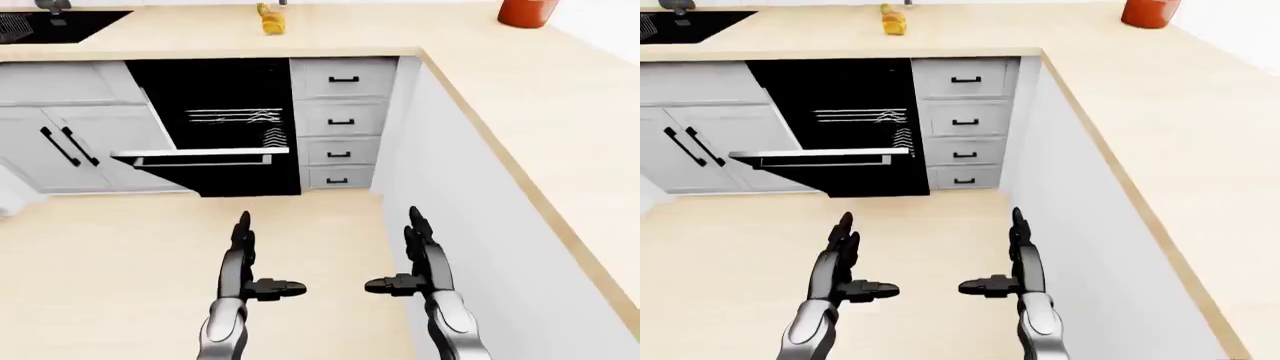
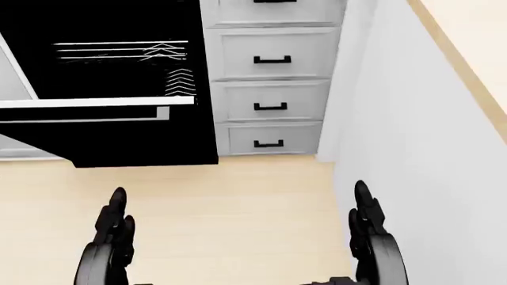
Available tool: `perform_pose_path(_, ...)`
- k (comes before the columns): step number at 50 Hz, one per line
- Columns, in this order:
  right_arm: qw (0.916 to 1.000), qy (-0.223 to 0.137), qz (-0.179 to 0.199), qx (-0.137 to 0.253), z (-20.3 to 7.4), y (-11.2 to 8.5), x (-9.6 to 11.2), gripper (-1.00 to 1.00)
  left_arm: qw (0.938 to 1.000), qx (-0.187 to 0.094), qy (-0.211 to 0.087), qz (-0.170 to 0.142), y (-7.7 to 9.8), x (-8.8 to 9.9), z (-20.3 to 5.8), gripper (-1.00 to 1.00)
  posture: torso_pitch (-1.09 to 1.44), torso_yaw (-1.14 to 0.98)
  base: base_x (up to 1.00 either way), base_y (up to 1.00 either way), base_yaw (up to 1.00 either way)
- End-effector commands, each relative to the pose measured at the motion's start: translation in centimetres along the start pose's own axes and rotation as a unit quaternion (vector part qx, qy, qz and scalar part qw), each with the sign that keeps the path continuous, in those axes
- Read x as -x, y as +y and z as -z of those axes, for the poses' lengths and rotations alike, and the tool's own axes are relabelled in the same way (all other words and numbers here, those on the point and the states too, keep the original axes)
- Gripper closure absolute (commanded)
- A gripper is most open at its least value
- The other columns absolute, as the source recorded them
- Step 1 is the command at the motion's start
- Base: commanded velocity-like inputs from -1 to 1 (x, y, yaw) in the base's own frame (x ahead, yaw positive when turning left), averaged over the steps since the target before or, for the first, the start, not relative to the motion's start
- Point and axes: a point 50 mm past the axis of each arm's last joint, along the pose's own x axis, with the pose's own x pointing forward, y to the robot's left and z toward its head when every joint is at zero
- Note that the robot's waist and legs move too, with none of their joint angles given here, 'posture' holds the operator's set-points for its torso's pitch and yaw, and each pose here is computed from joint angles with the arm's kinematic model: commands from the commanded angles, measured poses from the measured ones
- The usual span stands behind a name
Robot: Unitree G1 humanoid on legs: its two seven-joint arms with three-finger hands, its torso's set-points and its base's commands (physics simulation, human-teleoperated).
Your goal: Close the dishwasher door
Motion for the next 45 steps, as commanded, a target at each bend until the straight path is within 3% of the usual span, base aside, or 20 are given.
perform_pose_path(1, 0.9949, -0.1, 0.013, 0.014, -3.5, -0.2, 0.3, -1.0, 0.9961, -0.002, -0.088, 0.01, -0.7, 0.0, -3.3, -1.0, 0.0, 0.0, 0.0, 0.0, 0.0)
perform_pose_path(16, 0.9962, -0.081, -0.002, 0.033, -2.8, 0.4, 0.4, -1.0, 0.994, -0.004, -0.109, 0.008, -0.8, 0.6, -3.7, -1.0, 0.0, 0.0, 0.0, 0.0, 0.0)
perform_pose_path(23, 0.9955, -0.089, 0.019, 0.026, -3.0, -0.2, 0.6, -1.0, 0.9941, -0.008, -0.107, 0.009, -0.9, 0.6, -3.4, -1.0, 0.0, 0.0, 0.0, 0.0, 0.0)
perform_pose_path(45, 0.9948, -0.095, 0.009, 0.035, -3.0, -0.2, 1.2, -1.0, 0.9944, -0.023, -0.101, 0.019, -1.5, 0.6, -2.7, -1.0, 0.0, 0.0, 0.0, 0.0, 0.13)
